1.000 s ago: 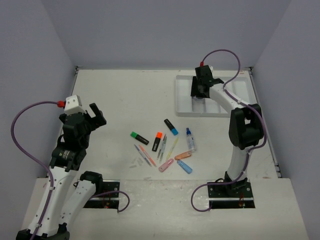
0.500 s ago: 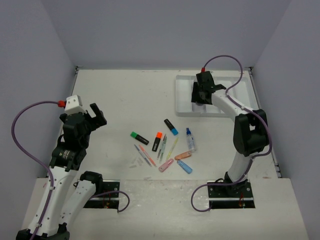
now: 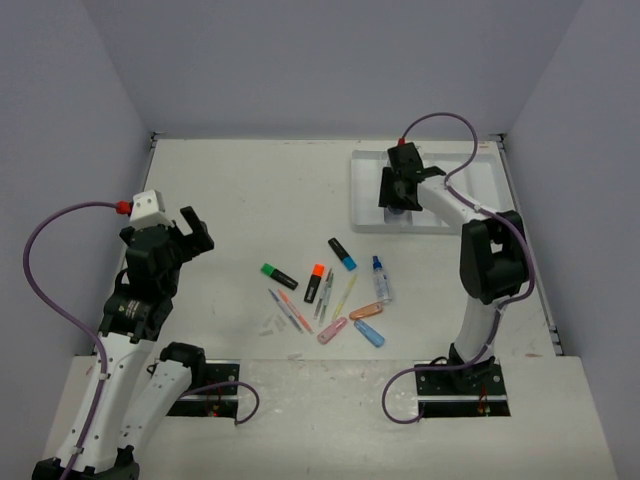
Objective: Sort the stationery into containers
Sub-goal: Place the stationery in the storage box, then pick up the pen from the center of the board.
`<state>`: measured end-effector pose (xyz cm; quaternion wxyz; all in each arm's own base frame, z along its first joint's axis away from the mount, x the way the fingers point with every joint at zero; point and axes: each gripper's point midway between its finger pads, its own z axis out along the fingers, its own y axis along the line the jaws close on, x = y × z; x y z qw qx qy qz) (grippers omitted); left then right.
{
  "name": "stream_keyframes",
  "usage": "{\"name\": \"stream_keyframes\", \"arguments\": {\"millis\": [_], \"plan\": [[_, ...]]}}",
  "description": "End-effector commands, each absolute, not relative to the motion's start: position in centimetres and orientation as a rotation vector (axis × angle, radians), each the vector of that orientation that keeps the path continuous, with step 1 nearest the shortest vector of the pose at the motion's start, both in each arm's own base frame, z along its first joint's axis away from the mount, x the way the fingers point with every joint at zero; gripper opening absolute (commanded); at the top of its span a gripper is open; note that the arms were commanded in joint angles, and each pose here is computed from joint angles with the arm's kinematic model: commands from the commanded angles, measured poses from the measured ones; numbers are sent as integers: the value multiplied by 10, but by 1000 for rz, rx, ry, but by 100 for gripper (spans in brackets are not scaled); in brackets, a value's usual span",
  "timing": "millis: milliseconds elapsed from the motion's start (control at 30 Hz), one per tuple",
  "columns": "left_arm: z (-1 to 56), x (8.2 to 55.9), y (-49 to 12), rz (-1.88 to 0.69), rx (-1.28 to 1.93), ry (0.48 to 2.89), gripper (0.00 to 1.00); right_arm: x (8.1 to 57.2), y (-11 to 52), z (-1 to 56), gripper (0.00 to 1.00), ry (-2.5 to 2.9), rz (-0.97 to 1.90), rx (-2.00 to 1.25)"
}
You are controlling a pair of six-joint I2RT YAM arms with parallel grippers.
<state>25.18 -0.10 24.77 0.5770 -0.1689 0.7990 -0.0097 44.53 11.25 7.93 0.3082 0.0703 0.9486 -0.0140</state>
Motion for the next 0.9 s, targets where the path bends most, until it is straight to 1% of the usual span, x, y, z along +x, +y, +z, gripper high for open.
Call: {"name": "stream_keyframes", "arguments": {"millis": [0,133,233,267,333,367,467,500,567,600,667,733,800,867], "plan": [[259,255,-1,-32,-386,1827,100,465,115,125,67,2396,-16,212],[259,256,1,-21,-395,1826,100,459,113,152,76,2343,-1,209],[259,255,2,-19,-399,1826,100,446,121,167,78,2319,34,184],[258,255,3,-15,-404,1826,100,434,132,172,77,2312,65,152],[258,255,4,-7,-414,1824,100,413,149,163,76,2327,89,108],[258,255,5,-5,-416,1825,100,400,169,162,74,2325,114,62],[257,255,4,-6,-418,1830,100,360,213,150,63,2335,226,3],[256,256,4,-7,-415,1832,100,351,221,152,61,2326,268,6],[256,256,2,-14,-409,1836,100,325,243,134,59,2332,327,-6],[256,256,1,-19,-406,1838,100,322,243,134,56,2316,322,47],[256,256,1,-23,-404,1836,100,311,249,123,56,2321,333,45],[257,256,0,-32,-401,1831,100,297,257,109,47,2351,389,104],[257,255,-2,-43,-391,1834,100,286,260,94,27,2409,410,187],[256,255,-4,-51,-385,1836,100,276,254,78,21,2441,315,210]]}}
